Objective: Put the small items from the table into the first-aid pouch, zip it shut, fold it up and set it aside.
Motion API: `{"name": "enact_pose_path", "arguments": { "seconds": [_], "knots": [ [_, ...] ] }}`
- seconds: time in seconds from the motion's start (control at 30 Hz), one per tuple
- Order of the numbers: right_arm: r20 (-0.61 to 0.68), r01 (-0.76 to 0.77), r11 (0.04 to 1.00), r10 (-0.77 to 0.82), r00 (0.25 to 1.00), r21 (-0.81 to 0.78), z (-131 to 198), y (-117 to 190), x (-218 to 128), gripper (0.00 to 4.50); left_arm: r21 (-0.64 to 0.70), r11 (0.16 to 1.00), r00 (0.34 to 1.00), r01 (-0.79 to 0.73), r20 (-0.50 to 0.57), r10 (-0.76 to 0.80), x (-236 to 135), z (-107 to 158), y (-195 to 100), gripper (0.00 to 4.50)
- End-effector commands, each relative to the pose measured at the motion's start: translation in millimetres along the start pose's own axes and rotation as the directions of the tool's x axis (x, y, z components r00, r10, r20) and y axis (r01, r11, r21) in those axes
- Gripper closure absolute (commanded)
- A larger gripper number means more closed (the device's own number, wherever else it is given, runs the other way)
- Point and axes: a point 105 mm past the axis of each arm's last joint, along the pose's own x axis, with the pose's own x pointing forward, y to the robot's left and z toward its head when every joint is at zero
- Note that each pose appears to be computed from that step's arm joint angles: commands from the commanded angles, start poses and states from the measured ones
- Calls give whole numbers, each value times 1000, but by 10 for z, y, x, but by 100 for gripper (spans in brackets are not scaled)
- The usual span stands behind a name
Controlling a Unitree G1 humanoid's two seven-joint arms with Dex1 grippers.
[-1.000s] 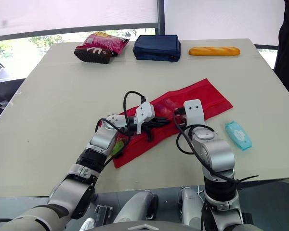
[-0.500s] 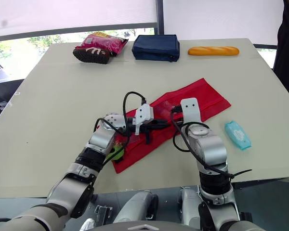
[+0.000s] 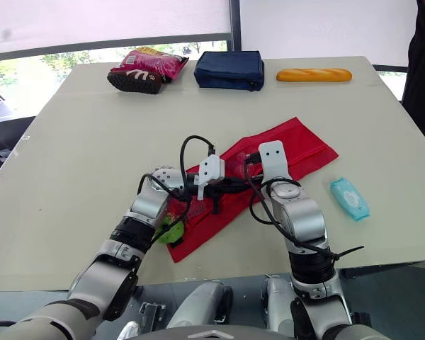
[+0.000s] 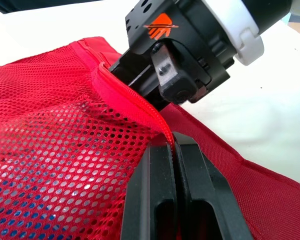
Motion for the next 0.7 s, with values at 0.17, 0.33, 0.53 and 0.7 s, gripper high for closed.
{"name": "enact_pose_path", "arguments": {
  "seconds": [0.17, 0.33, 0.53, 0.7],
  "knots": [
    [139, -145, 987, 153, 978, -62, 68, -14, -341, 43, 53, 999, 1000, -2, -4, 2, -79, 52, 107, 450],
    [138, -261, 956, 279, 950, -137, -90, -50, -695, 43, 70, 998, 999, -3, -37, 5, -200, -3, 203, 450],
    [321, -252, 942, 315, 893, -221, 9, -269, -1071, 43, 87, 992, 996, 86, -23, -85, -373, 2, 154, 450],
    [439, -218, 942, 314, 842, -256, 10, -651, -1455, 21, 109, 976, 982, 189, -35, -186, -571, -21, 115, 450]
  ]
}}
